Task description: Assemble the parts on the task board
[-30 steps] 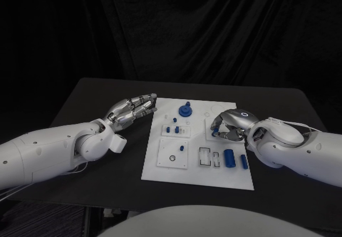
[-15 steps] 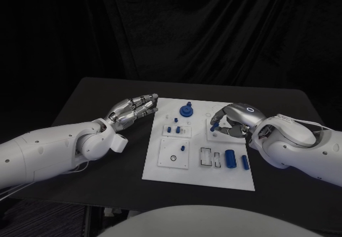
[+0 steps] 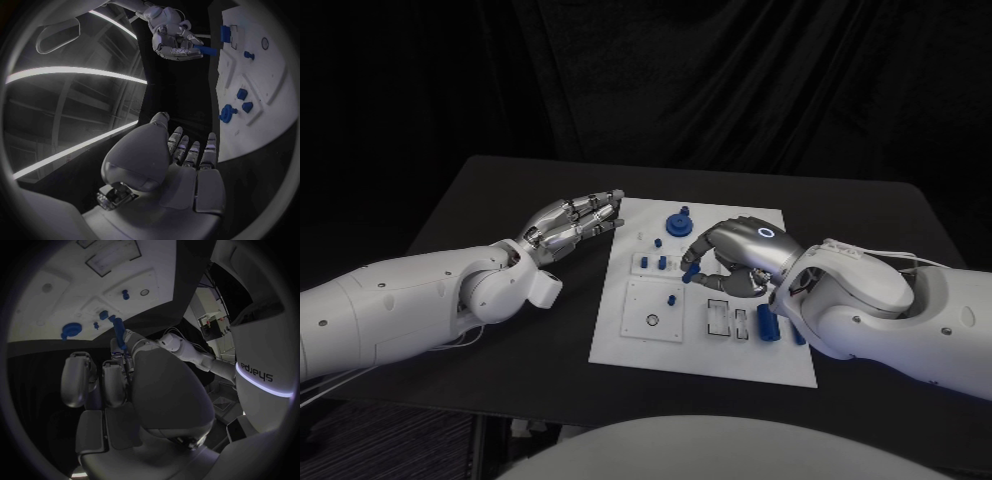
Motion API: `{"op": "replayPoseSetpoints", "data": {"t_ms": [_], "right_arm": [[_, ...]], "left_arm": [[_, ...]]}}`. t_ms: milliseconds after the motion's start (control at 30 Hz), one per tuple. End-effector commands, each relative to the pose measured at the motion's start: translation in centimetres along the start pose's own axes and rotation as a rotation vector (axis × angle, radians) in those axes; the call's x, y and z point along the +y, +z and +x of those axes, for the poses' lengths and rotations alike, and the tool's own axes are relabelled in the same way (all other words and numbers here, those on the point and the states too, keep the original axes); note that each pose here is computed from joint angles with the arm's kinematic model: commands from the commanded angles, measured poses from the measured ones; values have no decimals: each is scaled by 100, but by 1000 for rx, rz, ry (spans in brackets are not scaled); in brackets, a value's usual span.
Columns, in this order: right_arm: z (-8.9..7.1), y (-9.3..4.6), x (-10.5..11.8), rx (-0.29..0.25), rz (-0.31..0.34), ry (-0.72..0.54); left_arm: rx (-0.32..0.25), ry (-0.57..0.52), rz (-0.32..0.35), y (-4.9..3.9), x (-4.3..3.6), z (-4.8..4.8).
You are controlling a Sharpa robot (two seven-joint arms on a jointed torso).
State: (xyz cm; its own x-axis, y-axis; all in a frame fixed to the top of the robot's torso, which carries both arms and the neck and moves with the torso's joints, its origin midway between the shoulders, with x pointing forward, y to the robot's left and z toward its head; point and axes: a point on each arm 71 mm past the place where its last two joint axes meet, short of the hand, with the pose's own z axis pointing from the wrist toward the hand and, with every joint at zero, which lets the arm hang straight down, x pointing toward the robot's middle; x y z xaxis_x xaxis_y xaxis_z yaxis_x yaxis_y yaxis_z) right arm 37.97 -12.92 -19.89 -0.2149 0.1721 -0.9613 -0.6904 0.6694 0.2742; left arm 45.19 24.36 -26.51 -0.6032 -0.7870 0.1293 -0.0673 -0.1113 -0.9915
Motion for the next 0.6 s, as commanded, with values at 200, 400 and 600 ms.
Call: {"op": "replayPoseSetpoints", "data": {"t_ms": [200, 400, 600], "right_arm": [[245, 174, 289, 41, -149, -102], [355, 248, 379, 54, -190, -100], [488, 309, 395, 91, -201, -111]], "left_arm": [[23, -22, 37, 22, -17, 57], [28, -25, 34, 24, -15, 69], [27, -24, 30, 24, -11, 62]]}}
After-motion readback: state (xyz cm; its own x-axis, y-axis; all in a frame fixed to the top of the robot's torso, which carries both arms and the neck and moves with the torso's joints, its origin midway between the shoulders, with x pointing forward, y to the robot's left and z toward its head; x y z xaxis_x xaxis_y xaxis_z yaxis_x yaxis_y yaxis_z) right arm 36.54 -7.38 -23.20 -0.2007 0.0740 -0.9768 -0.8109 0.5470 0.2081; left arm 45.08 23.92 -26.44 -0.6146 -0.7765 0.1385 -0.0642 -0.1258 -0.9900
